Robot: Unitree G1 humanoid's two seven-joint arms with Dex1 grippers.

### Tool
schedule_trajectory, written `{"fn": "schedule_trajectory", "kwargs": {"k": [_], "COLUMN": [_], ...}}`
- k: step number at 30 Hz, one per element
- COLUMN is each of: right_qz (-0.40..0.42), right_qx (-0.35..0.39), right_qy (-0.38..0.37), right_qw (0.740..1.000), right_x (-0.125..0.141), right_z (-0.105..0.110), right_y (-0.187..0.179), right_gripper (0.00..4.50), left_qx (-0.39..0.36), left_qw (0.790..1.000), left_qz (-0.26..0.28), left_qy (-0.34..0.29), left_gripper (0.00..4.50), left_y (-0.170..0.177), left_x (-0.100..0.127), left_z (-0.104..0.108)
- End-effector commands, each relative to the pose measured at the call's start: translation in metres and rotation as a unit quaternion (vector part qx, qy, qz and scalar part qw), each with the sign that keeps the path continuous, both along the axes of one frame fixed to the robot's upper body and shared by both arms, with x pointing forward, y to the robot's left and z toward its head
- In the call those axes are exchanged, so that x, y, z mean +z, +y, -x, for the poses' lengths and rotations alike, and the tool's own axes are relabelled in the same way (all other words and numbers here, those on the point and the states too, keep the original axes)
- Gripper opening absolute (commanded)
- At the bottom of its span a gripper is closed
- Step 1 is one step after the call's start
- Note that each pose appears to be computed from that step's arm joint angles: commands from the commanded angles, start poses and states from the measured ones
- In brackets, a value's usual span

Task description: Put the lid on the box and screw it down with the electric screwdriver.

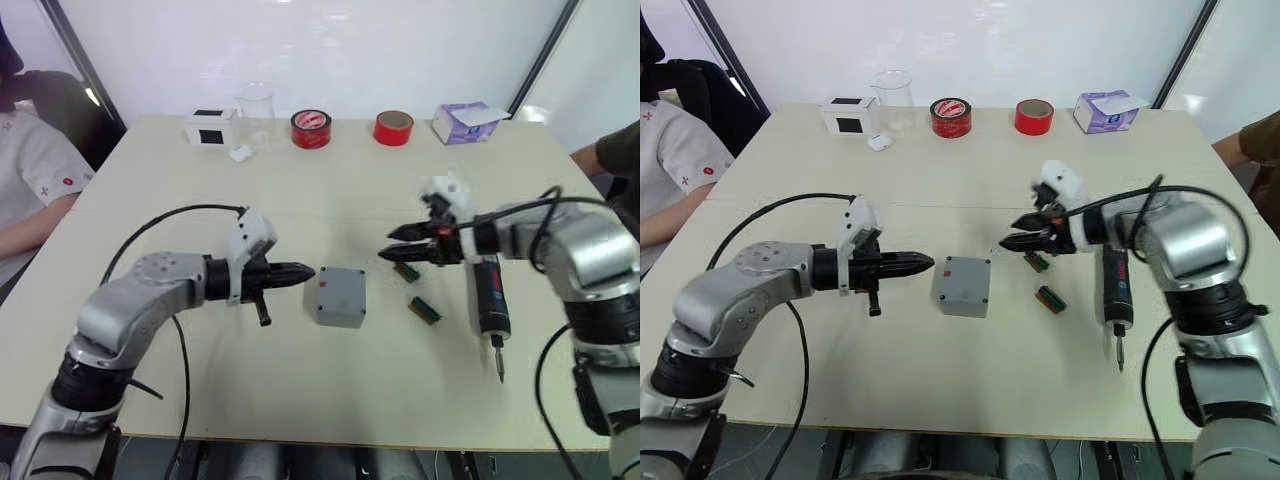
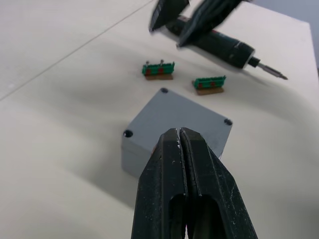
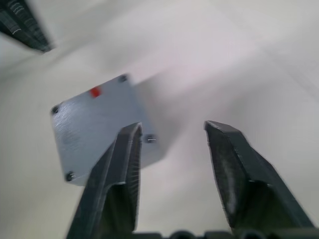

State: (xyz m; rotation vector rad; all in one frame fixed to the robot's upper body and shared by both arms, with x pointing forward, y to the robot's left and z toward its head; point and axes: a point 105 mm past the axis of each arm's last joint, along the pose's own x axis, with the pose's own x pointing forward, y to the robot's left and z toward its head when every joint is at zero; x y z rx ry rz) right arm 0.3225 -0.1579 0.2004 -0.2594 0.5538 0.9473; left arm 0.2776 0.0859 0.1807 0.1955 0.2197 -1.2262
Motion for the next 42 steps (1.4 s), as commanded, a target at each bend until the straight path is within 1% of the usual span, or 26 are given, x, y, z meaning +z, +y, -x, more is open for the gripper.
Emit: {"fn": "schedule_trajectory", "kwargs": {"k": [1, 2, 3, 4, 6, 11, 13, 19, 26, 32, 33, 34, 36, 38, 39, 40, 42], "right_qz": [0.034, 0.049, 0.068, 0.086, 0.114, 0.104, 0.103, 0.106, 0.099, 0.118, 0.126, 0.132, 0.149, 0.157, 0.156, 0.155, 0.161], "right_qx": [-0.145, -0.200, -0.239, -0.264, -0.286, -0.284, -0.291, -0.313, -0.302, -0.291, -0.287, -0.284, -0.299, -0.322, -0.329, -0.333, -0.351], "right_qy": [0.032, 0.054, 0.073, 0.086, 0.128, 0.217, 0.243, 0.276, 0.321, 0.340, 0.342, 0.343, 0.341, 0.340, 0.342, 0.343, 0.342], "right_qw": [0.988, 0.977, 0.966, 0.957, 0.943, 0.928, 0.920, 0.903, 0.892, 0.887, 0.886, 0.886, 0.879, 0.869, 0.866, 0.864, 0.857], "right_x": [0.032, 0.032, 0.030, 0.027, 0.016, -0.009, -0.021, -0.041, -0.063, -0.080, -0.084, -0.086, -0.092, -0.097, -0.098, -0.099, -0.102], "right_z": [0.001, 0.001, 0.003, 0.006, 0.015, 0.031, 0.034, 0.035, 0.038, 0.040, 0.042, 0.043, 0.041, 0.038, 0.037, 0.036, 0.034], "right_y": [-0.050, -0.067, -0.081, -0.093, -0.110, -0.118, -0.121, -0.126, -0.115, -0.105, -0.104, -0.103, -0.108, -0.115, -0.117, -0.117, -0.124], "right_gripper": [3.86, 4.22, 4.49, 4.49, 4.49, 4.49, 4.49, 4.49, 4.49, 4.49, 3.93, 3.75, 2.98, 2.45, 2.02, 1.73, 1.73], "left_qx": [-0.086, -0.106, -0.120, -0.130, -0.144, -0.167, -0.172, -0.174, -0.161, -0.144, -0.141, -0.139, -0.131, -0.126, -0.124, -0.123, -0.120], "left_qw": [0.995, 0.993, 0.991, 0.989, 0.986, 0.981, 0.980, 0.980, 0.983, 0.986, 0.986, 0.987, 0.988, 0.989, 0.989, 0.989, 0.990], "left_qz": [-0.022, -0.033, -0.042, -0.048, -0.053, -0.058, -0.056, -0.053, -0.049, -0.043, -0.042, -0.041, -0.038, -0.036, -0.035, -0.035, -0.036], "left_qy": [-0.041, -0.045, -0.049, -0.053, -0.061, -0.079, -0.082, -0.082, -0.076, -0.073, -0.072, -0.072, -0.070, -0.069, -0.069, -0.069, -0.068], "left_gripper": [0.00, 0.00, 0.00, 0.00, 0.00, 0.00, 0.00, 0.00, 0.00, 0.00, 0.00, 0.00, 0.00, 0.00, 0.00, 0.00, 0.00], "left_y": [-0.013, -0.015, -0.017, -0.019, -0.022, -0.034, -0.038, -0.040, -0.040, -0.042, -0.042, -0.043, -0.043, -0.042, -0.042, -0.043, -0.043], "left_x": [0.019, 0.019, 0.018, 0.018, 0.018, 0.016, 0.015, 0.013, 0.010, 0.008, 0.007, 0.006, 0.005, 0.005, 0.005, 0.005, 0.004], "left_z": [0.021, 0.026, 0.029, 0.031, 0.032, 0.033, 0.034, 0.038, 0.040, 0.041, 0.042, 0.042, 0.042, 0.042, 0.042, 0.042, 0.041]}}
